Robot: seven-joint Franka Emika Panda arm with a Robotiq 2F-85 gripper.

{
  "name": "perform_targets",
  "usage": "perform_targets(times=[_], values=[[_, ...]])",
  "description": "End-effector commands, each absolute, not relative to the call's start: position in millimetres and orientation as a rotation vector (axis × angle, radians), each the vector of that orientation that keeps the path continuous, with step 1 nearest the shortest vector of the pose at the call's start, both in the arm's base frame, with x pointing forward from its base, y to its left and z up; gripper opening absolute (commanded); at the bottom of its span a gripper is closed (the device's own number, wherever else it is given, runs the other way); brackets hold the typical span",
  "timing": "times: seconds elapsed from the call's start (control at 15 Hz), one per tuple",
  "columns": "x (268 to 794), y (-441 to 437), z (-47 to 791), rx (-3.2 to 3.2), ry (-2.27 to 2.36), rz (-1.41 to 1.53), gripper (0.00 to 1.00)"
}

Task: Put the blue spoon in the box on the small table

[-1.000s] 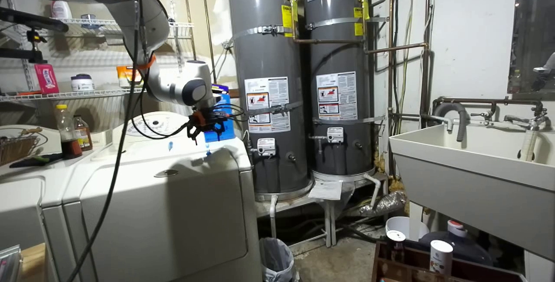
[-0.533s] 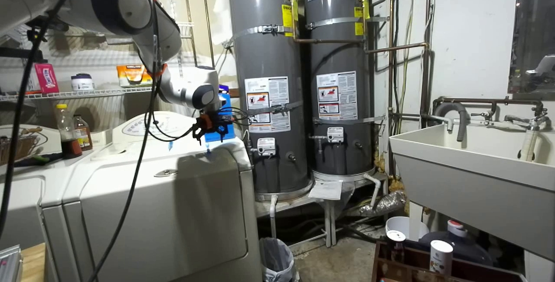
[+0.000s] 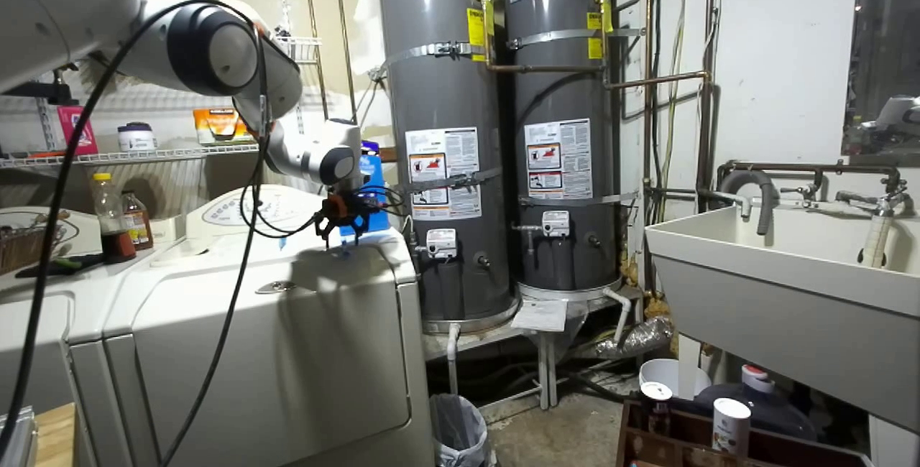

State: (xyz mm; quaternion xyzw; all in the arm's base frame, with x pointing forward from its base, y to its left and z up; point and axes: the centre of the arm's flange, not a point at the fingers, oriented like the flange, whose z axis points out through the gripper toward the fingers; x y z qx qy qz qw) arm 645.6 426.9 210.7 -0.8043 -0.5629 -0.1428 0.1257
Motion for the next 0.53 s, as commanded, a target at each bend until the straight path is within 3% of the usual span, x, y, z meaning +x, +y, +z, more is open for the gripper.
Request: perform_targets(times=[0.0, 0.07, 0.2, 0.27, 0.47], values=[[654.0, 441.5, 202.0, -2.373, -1.634, -0.391, 0.74], [652.2, 439.9, 201.2, -2.383, -1.625, -0.399, 0.73], [654.2, 436.4, 201.2, -2.398, -1.61, -0.405, 0.49], [654.7, 435.9, 200.1, -2.399, -1.609, -0.404, 0.47], [657.4, 433.6, 202.1, -2.414, -1.602, -0.409, 0.23]])
